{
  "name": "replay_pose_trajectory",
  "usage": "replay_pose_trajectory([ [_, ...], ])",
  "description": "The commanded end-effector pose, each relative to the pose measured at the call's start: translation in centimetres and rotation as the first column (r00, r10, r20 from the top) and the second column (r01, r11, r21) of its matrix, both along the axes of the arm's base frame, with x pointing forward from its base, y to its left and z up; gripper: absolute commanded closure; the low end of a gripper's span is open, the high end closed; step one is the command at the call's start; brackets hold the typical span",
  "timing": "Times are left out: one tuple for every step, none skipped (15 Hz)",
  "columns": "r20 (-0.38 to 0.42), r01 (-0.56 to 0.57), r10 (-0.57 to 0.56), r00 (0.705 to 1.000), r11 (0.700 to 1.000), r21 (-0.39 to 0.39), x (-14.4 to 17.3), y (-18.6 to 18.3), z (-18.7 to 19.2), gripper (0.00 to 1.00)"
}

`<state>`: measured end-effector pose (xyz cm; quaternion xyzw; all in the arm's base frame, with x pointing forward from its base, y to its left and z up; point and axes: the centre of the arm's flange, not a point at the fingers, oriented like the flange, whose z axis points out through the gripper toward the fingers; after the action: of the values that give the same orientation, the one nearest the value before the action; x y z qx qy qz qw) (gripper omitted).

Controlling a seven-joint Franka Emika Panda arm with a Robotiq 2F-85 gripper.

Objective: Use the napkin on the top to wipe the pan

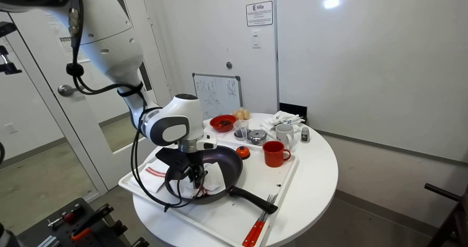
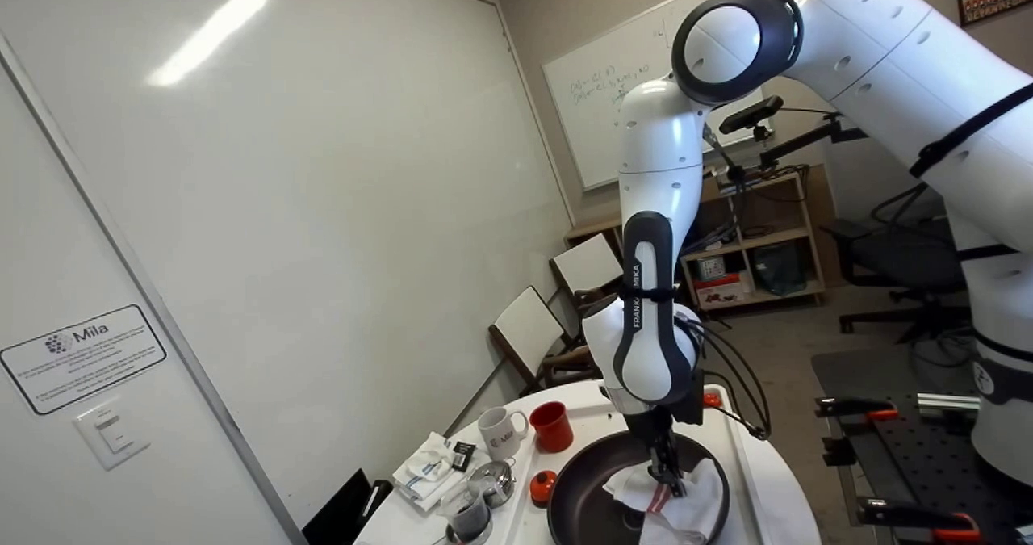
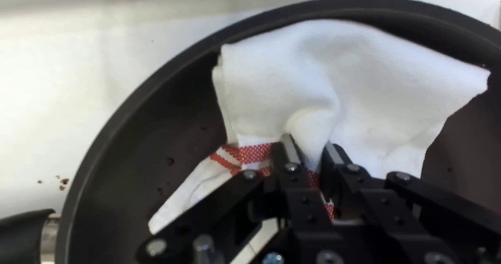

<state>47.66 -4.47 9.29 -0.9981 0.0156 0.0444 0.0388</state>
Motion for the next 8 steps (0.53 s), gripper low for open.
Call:
replay_pose_trajectory([
  [0.057,-0.019,0.020,0.998,1.000,-0.018,-1.5,1.4,3.5,0.96],
  [0.076,-0.030,0.031,0.997,0.999,-0.024,-1.7,1.8,4.3,0.96],
  [0.094,-0.041,0.044,0.995,0.999,-0.032,-1.9,2.4,5.3,0.96],
  [0.112,-0.051,0.055,0.992,0.998,-0.039,-2.1,2.9,6.1,0.96],
  [0.130,-0.063,0.069,0.989,0.997,-0.048,-2.3,3.5,7.1,0.96],
  [0.146,-0.081,0.088,0.985,0.995,-0.057,-2.5,4.1,7.9,0.96],
  [0.162,-0.109,0.118,0.980,0.992,-0.065,-2.5,5.0,8.7,0.96],
  [0.175,-0.132,0.143,0.974,0.989,-0.072,-2.6,5.7,9.5,0.96],
])
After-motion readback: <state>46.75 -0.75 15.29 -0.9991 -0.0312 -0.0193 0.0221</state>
